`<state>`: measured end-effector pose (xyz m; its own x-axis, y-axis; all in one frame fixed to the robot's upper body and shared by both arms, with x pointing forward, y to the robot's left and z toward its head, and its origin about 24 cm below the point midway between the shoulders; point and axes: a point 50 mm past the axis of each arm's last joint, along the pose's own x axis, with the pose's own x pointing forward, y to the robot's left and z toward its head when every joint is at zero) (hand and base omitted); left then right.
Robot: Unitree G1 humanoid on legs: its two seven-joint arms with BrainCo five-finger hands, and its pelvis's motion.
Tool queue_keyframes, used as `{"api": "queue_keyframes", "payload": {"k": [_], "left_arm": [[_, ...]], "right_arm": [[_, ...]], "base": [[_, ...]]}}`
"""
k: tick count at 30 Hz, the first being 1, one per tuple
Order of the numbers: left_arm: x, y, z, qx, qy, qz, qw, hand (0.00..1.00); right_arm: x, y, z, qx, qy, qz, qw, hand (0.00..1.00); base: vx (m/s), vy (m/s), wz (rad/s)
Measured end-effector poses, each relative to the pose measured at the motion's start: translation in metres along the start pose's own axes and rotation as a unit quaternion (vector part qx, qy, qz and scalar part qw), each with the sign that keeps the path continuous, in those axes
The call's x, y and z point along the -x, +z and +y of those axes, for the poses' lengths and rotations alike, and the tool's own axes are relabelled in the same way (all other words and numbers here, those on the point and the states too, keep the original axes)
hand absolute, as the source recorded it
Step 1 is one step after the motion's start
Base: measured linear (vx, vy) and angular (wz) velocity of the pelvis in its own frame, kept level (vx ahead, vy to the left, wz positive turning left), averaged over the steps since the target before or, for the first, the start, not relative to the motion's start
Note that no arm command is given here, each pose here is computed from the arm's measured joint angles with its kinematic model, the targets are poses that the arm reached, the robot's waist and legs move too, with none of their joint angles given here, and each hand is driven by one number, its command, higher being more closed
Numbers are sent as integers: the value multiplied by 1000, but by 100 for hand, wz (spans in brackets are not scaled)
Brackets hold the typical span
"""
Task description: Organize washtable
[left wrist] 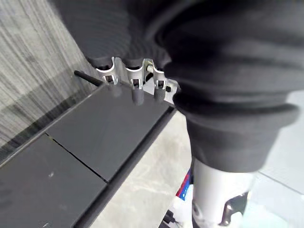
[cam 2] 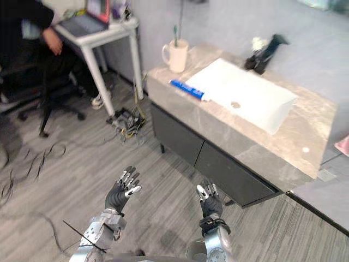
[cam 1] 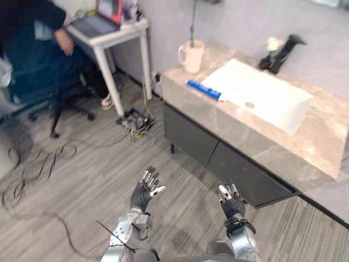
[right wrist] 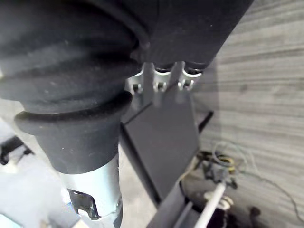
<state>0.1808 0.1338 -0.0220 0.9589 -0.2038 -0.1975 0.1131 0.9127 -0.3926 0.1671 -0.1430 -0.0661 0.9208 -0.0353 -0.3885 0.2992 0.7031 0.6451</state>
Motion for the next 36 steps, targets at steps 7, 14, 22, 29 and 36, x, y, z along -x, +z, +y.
{"api": "queue_keyframes", "payload": {"k": [7,14,22,29,36], "left_arm": [[-7,-14,-22,23,-29,16,999,0],[-12,-8,-25,48,-20,-6,999,0],[-9,-5,-28,58,-19,-19,998,0],[-9,-1,-29,59,-28,-30,997,0],[-20,7,-40,57,-34,-47,997,0]], "right_arm": [[3,5,-10,2,-10,-1,1000,0],[-7,22,0,10,13,-25,1000,0],[10,32,-13,9,10,-43,999,0],[10,33,-9,-14,30,-55,998,0],[-4,26,26,-81,69,-80,991,0]], "base": [[370,-16,-59],[375,41,-73],[211,241,-43],[42,232,3],[-121,152,-74]]}}
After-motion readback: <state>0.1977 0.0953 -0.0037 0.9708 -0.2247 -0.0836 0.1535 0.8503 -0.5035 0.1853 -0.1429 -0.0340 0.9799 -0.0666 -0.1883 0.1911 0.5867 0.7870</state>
